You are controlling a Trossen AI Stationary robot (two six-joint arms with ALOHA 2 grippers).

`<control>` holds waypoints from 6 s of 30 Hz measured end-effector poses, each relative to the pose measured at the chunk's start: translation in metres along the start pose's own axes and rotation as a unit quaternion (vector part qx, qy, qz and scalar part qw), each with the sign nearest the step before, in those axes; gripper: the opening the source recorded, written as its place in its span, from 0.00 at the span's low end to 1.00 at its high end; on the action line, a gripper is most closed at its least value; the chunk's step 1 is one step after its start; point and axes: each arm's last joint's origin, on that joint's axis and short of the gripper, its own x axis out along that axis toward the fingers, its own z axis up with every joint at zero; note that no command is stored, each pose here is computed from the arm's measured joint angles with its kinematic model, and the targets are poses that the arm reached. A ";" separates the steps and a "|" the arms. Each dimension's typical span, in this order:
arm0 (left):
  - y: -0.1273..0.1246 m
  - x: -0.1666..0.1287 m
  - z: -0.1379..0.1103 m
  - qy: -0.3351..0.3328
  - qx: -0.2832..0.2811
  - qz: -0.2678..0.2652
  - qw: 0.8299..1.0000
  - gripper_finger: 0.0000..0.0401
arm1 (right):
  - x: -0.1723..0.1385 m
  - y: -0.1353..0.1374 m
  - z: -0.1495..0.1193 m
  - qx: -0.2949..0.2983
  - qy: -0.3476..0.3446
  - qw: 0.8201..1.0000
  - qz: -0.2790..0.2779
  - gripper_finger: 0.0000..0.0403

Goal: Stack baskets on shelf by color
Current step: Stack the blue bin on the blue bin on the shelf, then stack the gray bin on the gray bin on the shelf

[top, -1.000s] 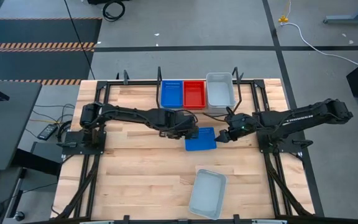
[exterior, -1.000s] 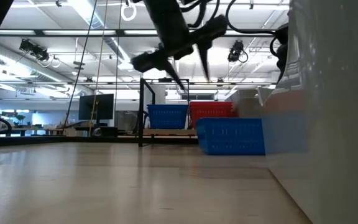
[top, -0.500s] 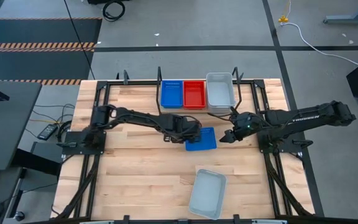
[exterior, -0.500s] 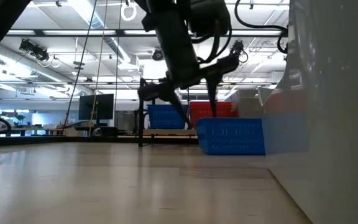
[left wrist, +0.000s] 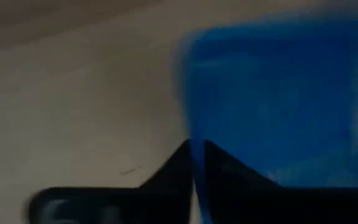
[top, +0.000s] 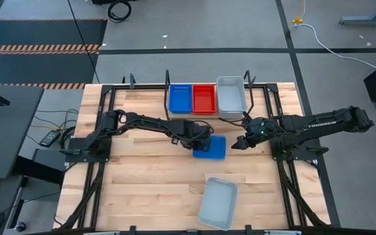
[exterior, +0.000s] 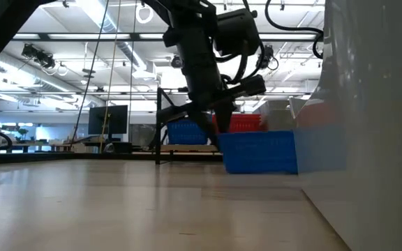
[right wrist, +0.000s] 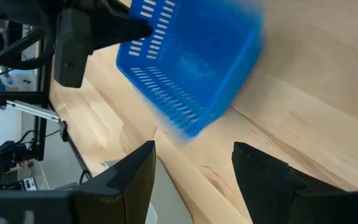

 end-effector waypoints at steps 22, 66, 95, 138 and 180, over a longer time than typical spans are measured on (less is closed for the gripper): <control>-0.005 -0.164 0.081 -0.050 0.487 -0.007 0.872 0.02 | 0.000 0.002 0.001 -0.001 -0.001 1.000 0.013 0.54; 0.102 -0.156 0.236 -0.054 0.652 0.111 0.748 0.03 | -0.001 0.020 -0.003 0.075 -0.060 0.992 0.079 0.54; 0.092 -0.144 0.232 -0.053 0.634 0.161 0.754 0.35 | -0.001 0.027 -0.016 0.057 -0.065 0.992 0.095 0.54; -0.094 -0.209 -0.135 -0.083 0.610 -0.213 0.759 0.41 | -0.004 0.015 -0.056 -0.101 0.196 0.974 0.050 0.53; -0.118 -0.042 -0.255 -0.011 0.681 -0.177 0.711 0.51 | -0.128 0.153 -0.015 -0.197 -0.093 0.952 0.214 0.50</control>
